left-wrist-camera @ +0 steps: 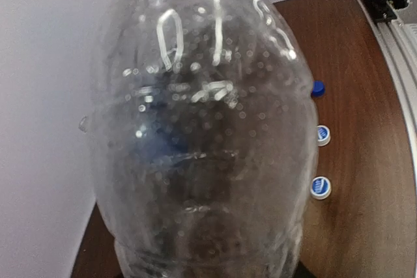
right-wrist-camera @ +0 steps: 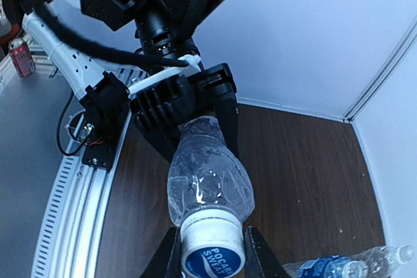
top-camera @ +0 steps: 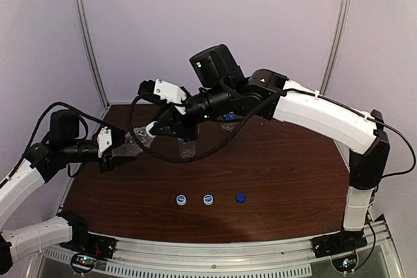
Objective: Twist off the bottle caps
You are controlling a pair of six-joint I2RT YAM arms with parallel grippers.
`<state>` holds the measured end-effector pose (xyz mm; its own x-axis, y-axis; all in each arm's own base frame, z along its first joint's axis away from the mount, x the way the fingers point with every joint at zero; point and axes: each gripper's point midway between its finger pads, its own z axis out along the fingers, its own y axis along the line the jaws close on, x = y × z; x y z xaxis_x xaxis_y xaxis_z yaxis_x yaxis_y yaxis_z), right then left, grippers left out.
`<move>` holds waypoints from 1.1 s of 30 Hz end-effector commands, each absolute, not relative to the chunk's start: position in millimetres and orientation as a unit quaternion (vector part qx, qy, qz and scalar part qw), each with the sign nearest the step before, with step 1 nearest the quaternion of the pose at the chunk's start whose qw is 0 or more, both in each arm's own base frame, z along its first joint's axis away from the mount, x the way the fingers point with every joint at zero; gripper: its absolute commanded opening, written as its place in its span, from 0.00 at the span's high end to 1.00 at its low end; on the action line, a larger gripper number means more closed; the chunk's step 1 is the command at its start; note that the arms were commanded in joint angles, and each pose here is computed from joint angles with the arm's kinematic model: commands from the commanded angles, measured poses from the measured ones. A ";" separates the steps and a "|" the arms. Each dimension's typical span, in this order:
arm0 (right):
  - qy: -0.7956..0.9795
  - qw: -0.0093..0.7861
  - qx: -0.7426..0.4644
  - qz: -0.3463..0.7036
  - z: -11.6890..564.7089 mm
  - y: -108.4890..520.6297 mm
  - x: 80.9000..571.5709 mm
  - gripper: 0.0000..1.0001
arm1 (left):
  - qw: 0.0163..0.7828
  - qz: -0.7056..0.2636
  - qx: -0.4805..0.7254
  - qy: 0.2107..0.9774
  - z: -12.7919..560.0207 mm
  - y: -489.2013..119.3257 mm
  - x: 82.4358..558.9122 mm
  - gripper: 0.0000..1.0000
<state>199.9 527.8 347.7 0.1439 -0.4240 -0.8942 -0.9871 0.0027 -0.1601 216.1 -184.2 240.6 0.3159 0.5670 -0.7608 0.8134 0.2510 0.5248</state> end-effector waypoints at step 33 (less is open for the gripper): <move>0.672 0.406 -0.334 0.521 412.1 543.8 268.0 0.12 | 0.705 0.290 0.480 0.435 343.6 -134.8 288.7 0.85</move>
